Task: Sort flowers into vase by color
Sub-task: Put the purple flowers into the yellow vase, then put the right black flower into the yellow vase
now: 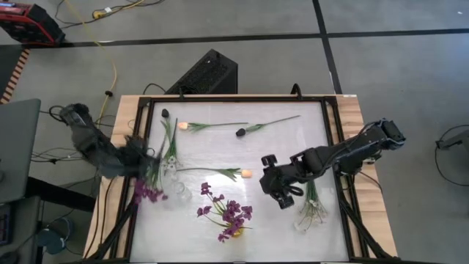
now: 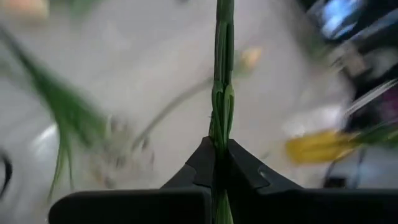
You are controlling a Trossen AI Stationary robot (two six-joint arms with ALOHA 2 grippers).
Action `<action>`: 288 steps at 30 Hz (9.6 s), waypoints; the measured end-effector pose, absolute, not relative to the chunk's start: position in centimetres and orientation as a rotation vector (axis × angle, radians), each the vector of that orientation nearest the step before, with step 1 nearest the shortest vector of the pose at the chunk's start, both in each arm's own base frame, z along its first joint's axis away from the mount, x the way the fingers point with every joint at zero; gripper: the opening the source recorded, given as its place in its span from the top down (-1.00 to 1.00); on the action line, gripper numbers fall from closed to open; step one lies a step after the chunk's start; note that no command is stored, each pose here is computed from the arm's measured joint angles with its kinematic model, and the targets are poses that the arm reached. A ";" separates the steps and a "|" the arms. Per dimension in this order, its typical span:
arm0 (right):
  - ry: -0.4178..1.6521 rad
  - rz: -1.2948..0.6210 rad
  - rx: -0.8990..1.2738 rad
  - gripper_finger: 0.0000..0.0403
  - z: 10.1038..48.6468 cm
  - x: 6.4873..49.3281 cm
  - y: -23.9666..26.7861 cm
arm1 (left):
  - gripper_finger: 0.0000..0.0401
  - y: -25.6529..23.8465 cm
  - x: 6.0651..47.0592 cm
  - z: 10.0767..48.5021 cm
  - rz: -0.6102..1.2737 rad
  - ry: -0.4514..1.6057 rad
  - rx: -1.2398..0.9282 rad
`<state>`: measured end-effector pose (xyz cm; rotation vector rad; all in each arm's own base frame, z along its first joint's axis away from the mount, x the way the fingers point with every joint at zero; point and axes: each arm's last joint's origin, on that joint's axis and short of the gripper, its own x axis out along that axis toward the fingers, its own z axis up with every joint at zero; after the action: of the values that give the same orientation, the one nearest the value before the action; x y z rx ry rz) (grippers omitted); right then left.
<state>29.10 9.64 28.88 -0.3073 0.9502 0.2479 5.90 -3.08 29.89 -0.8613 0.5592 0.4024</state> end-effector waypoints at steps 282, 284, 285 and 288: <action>1.271 0.017 -0.025 0.07 13.4 26.1 -23.6 | 0.10 1.2 21.2 30.0 0.224 0.428 -0.085; 1.294 0.015 -0.020 0.32 13.6 26.0 -23.3 | 0.10 1.2 21.2 30.0 0.224 0.428 -0.085; 1.297 0.012 -0.012 0.47 13.8 26.0 -23.2 | 0.10 1.2 21.2 30.0 0.221 0.428 -0.085; 1.317 0.003 0.028 0.87 14.8 25.6 -22.4 | 0.10 1.2 21.2 30.0 0.222 0.428 -0.087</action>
<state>25.61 -22.38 14.81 0.0282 1.3168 0.0031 21.16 1.19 30.02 -0.0868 0.4279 0.2220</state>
